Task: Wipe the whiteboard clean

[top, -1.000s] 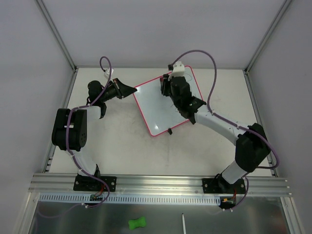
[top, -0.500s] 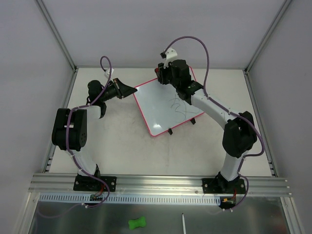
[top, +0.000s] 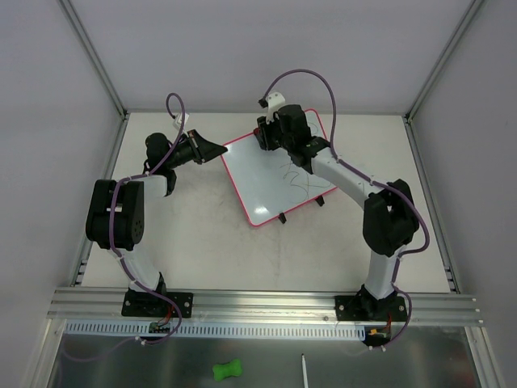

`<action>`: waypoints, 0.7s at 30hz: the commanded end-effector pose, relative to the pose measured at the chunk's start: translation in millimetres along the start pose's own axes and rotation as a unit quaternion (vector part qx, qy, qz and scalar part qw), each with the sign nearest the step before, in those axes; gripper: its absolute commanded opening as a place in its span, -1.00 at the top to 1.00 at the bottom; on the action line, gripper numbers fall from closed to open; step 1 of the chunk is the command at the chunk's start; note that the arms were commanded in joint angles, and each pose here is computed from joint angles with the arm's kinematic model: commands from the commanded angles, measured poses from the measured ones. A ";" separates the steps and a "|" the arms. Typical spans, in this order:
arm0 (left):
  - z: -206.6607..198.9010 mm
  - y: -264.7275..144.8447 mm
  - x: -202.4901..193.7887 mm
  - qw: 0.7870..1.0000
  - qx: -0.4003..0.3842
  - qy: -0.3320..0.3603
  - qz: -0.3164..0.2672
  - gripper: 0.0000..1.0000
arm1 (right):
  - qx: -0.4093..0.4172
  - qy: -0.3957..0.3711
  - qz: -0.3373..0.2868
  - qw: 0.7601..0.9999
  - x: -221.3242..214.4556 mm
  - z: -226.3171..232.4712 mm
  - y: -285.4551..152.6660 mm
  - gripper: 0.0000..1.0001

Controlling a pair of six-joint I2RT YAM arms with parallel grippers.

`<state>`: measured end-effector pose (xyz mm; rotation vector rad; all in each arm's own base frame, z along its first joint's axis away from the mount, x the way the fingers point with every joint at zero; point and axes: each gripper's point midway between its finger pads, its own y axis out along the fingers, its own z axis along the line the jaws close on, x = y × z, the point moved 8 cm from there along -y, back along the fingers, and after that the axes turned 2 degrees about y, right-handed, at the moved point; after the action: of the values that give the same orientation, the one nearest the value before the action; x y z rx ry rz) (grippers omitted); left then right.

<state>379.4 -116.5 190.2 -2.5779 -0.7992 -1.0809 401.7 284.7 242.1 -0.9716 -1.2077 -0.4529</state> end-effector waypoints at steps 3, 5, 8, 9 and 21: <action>-7.6 0.1 -11.8 0.999 -0.019 0.010 0.028 1.00 | -0.045 -0.014 0.006 0.999 -1.1 -10.3 0.9 0.99; -8.2 -0.1 -11.6 0.999 -0.019 0.011 0.027 1.00 | -0.074 -0.015 0.013 0.997 -4.0 -15.9 4.0 0.99; -8.8 -0.2 -11.0 0.999 -0.019 0.011 0.027 1.00 | -0.094 -0.007 0.015 0.995 -5.4 -23.5 6.9 0.99; -8.8 -0.2 -11.0 0.999 -0.019 0.011 0.027 1.00 | -0.097 0.004 0.015 0.995 -6.0 -25.3 7.4 0.99; -10.5 -1.1 -9.8 0.999 -0.017 0.018 0.027 1.00 | -0.192 0.118 0.048 0.973 -24.8 -84.2 0.8 0.99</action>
<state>378.2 -116.1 185.7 -2.5836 -0.7954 -1.0319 429.1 235.9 227.1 -1.1659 -1.0064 -0.6404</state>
